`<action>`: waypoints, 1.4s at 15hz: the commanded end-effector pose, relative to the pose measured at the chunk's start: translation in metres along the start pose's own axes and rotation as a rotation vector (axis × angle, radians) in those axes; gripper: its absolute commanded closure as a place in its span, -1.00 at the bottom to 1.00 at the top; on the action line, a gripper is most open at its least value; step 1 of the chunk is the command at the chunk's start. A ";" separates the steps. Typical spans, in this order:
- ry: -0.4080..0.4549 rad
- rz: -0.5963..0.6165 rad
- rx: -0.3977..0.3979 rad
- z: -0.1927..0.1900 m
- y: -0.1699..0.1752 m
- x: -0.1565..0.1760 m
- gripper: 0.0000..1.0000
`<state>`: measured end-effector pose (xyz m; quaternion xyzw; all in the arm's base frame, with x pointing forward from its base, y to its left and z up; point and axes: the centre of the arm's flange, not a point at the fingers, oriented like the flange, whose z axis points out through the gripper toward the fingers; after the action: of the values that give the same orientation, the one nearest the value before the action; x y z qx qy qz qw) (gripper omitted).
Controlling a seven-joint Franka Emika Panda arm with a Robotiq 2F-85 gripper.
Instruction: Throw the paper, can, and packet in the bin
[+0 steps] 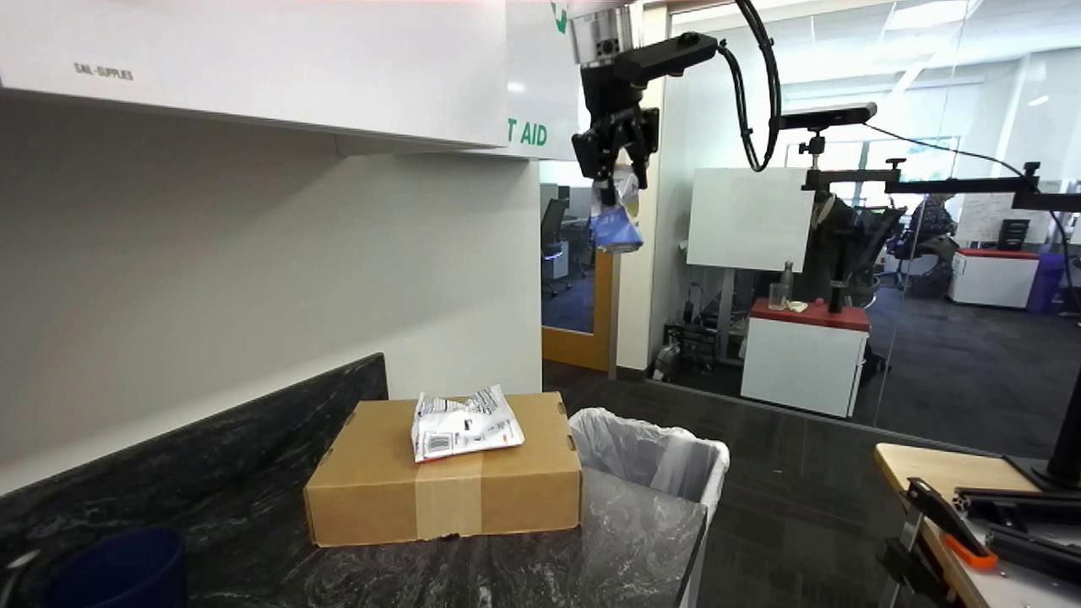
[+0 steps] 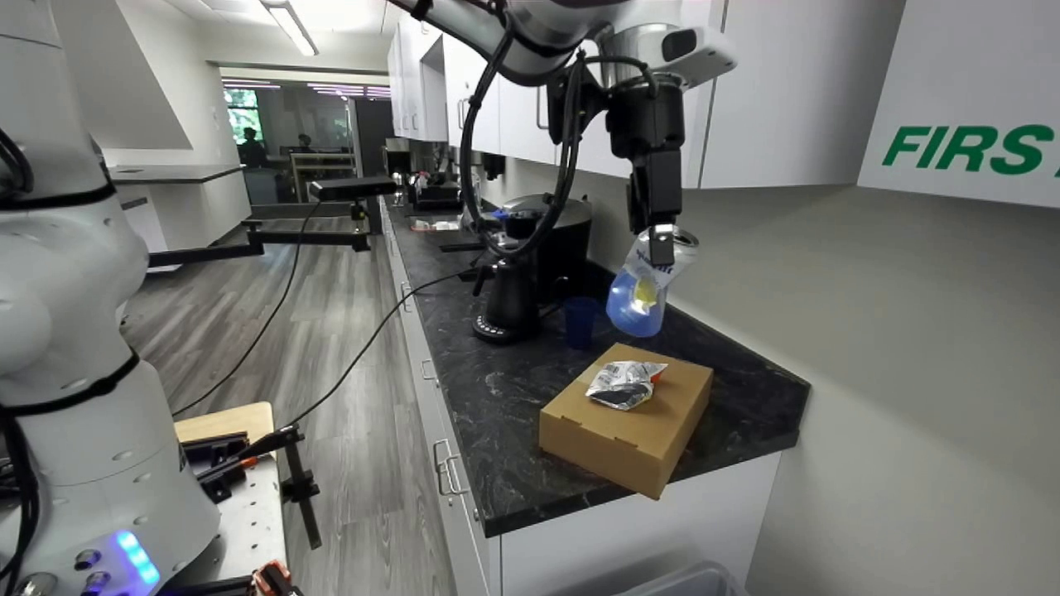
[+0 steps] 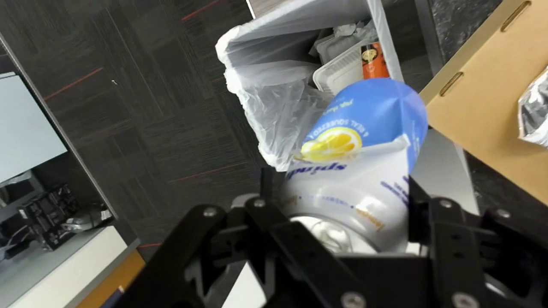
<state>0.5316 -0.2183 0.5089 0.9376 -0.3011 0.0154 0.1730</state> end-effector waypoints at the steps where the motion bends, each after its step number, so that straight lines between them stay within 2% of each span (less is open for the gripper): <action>1: 0.015 0.032 -0.031 0.001 0.046 0.023 0.20; 8: 0.065 -0.080 -0.069 0.039 0.075 0.040 0.20; 16: 0.059 -0.128 -0.081 0.068 0.088 0.051 0.20; 17: 0.057 -0.136 -0.078 0.069 0.088 0.051 -0.80; 21: 0.053 -0.149 -0.081 0.069 0.089 0.051 -1.00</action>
<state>0.5187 -0.3300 0.4758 0.9472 -0.2382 0.0108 0.2143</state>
